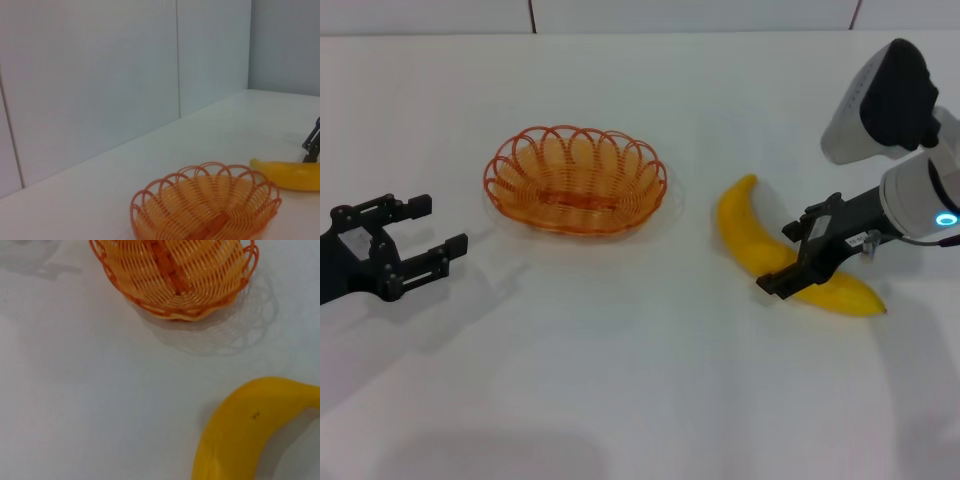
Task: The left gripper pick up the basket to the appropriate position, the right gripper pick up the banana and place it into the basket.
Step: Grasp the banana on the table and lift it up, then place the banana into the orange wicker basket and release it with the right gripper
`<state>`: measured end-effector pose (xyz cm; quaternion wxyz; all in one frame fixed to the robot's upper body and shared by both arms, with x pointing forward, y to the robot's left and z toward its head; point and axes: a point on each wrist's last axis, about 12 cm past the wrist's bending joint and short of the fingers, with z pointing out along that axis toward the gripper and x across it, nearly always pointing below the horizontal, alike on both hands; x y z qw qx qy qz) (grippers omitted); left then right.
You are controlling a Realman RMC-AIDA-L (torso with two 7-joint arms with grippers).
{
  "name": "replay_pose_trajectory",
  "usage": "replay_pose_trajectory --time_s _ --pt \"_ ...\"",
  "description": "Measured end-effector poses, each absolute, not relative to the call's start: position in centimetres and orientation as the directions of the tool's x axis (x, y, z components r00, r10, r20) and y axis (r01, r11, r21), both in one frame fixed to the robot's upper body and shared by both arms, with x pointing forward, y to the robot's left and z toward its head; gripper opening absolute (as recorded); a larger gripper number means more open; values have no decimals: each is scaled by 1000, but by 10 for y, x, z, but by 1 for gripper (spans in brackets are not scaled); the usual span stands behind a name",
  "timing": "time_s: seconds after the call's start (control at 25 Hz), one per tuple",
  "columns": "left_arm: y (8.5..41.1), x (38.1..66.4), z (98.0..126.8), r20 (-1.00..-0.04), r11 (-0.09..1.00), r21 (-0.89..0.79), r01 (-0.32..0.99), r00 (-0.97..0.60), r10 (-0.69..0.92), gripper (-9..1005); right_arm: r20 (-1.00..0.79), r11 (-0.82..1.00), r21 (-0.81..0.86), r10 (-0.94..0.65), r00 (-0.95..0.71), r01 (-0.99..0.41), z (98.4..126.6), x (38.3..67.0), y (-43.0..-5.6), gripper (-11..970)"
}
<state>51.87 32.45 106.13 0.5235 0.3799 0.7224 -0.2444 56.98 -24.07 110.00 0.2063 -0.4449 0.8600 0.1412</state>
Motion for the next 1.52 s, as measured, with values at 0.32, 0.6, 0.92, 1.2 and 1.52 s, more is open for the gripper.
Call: replay_pose_trajectory --time_s 0.32,0.6,0.92,1.2,1.52 --pt "324 519 1062 -942 591 46 805 -162 293 689 -486 567 64 -701 -522 -821 1100 571 -240 873" --pt "324 519 1061 -942 591 45 806 -162 293 689 -501 578 58 -688 -524 -814 1104 572 -243 610" --pt "325 519 1062 -943 594 46 803 -161 290 689 -596 594 -3 -647 -475 -805 1131 571 -250 482" --pt "325 519 1062 -943 596 47 802 -160 290 689 -685 458 -54 -664 -301 -887 1152 577 -205 492" --pt "320 521 1061 -945 586 48 809 -153 289 689 -693 359 -134 -700 -172 -924 1156 594 -136 504"
